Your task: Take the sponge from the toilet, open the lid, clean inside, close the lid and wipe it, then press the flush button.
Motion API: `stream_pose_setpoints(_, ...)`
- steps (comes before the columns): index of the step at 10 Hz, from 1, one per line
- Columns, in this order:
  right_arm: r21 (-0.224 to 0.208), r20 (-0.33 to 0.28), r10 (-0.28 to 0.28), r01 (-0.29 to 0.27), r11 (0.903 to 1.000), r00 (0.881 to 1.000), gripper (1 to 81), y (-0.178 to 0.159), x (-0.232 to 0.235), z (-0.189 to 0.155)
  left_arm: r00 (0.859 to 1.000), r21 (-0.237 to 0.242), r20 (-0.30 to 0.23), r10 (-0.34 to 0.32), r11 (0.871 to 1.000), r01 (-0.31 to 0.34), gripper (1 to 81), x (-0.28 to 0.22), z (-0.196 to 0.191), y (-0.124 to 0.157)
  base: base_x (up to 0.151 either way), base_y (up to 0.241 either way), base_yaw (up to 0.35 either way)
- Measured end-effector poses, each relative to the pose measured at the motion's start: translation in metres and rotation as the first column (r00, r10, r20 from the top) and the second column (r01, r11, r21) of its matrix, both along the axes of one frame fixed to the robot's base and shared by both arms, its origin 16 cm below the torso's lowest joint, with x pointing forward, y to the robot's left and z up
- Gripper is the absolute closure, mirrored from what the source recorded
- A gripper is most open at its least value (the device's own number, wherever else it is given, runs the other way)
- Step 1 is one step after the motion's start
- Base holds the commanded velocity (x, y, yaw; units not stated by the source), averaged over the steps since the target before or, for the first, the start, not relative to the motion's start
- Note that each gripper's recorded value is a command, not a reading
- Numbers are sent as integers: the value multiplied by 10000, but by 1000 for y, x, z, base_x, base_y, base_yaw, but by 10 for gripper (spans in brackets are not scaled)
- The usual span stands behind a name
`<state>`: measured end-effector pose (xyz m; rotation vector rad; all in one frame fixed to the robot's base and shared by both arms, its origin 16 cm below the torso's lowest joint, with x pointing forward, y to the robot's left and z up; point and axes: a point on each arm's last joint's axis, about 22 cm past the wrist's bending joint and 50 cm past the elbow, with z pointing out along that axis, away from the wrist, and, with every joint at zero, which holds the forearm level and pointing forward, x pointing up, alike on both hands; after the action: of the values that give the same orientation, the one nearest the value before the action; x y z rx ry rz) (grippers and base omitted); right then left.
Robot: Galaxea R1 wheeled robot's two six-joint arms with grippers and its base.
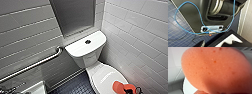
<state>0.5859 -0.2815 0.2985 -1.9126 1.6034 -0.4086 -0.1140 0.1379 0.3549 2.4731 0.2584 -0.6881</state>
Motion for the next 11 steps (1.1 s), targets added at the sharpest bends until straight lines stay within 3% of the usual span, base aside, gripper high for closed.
stream_pose_setpoints(4,-584,-246,-325,311,9978,9992,811,-27,-78,-4,10000,-14,9,1,10000,-1,10,0,0,-1,0,0,0)
stream_pose_setpoints(6,-675,-398,-478,451,9967,9981,811,-38,-121,-5,10000,-52,43,-17,10000,18,10,1,0,-2,0,0,0)
stream_pose_setpoints(7,-695,-716,-611,562,9960,9956,811,-44,-154,-7,10000,-64,49,-9,10000,10,10,1,0,-4,0,0,0)
stream_pose_setpoints(8,-694,-1593,-712,607,9957,9847,811,-50,-206,-14,10000,-77,48,-6,10000,7,10,1,0,-5,0,0,0)
stream_pose_setpoints(9,-729,-2683,-786,611,9955,9601,811,-60,-279,-16,9998,-197,162,-104,9997,107,10,2,0,-9,0,0,0)
stream_pose_setpoints(10,-544,-3020,-733,596,9967,9505,811,-57,-313,-11,9997,-305,221,-112,9995,119,10,3,1,-16,0,0,0)
stream_pose_setpoints(11,-211,-2600,-318,272,9994,9651,811,-47,-313,-3,9997,-362,242,-82,9993,91,10,4,1,-20,0,0,0)
